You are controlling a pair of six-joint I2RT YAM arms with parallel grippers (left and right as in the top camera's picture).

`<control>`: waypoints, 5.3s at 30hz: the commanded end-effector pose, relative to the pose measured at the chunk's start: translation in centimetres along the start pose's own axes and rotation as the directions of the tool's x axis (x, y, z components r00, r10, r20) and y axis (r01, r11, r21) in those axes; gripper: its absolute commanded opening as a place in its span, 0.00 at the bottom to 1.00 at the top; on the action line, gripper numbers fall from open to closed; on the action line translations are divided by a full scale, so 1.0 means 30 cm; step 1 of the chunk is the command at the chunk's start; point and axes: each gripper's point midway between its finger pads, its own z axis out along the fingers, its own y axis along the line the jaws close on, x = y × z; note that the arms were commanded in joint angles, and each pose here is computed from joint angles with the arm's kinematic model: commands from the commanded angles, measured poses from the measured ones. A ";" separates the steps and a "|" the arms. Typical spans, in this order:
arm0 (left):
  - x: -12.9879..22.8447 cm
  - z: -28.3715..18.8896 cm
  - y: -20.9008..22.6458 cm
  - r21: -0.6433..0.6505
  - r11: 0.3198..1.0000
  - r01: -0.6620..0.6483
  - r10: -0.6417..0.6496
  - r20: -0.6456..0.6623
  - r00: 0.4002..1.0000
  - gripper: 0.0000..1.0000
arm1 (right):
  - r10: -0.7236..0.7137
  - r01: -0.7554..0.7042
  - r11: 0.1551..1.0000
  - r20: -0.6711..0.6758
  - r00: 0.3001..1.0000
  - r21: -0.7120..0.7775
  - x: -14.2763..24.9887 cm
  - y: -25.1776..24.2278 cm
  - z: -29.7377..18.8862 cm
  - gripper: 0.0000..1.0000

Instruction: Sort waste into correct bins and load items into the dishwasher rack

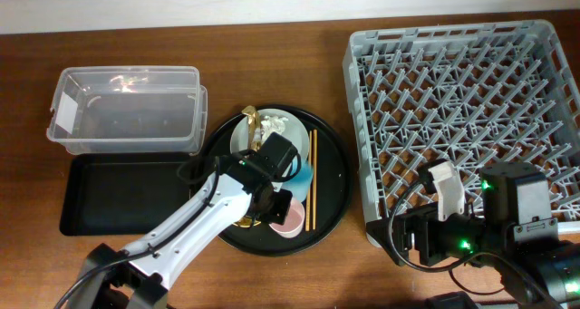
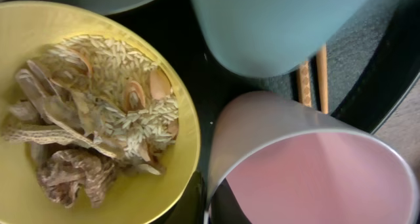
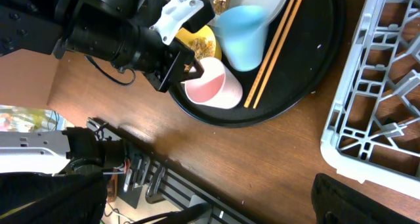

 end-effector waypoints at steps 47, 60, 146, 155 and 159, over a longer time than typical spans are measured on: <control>-0.146 -0.374 -0.124 0.173 0.983 -0.056 0.007 0.267 0.964 0.54 | 0.069 -0.042 0.983 -0.145 0.987 0.178 -0.176 -0.188 0.183 0.81; 0.132 -0.710 -0.057 0.218 0.975 -0.044 -0.060 0.448 0.892 0.65 | -0.020 0.184 0.954 -0.557 0.830 0.239 -0.021 -0.362 0.740 0.74; -0.138 -0.747 -0.207 0.655 0.710 -0.257 -0.035 0.398 0.917 0.00 | -0.170 0.199 0.961 0.154 0.973 -0.194 -0.069 0.204 0.078 0.95; -0.038 -0.878 -0.253 0.783 0.498 -0.373 0.002 0.429 0.903 0.00 | -0.336 0.396 0.703 0.214 0.917 -0.591 -0.160 0.456 0.118 0.81; -0.044 -0.878 -0.224 0.782 0.508 -0.360 -0.020 0.429 0.903 0.00 | -0.369 0.486 0.640 0.317 0.874 -0.595 -0.167 0.468 0.023 0.87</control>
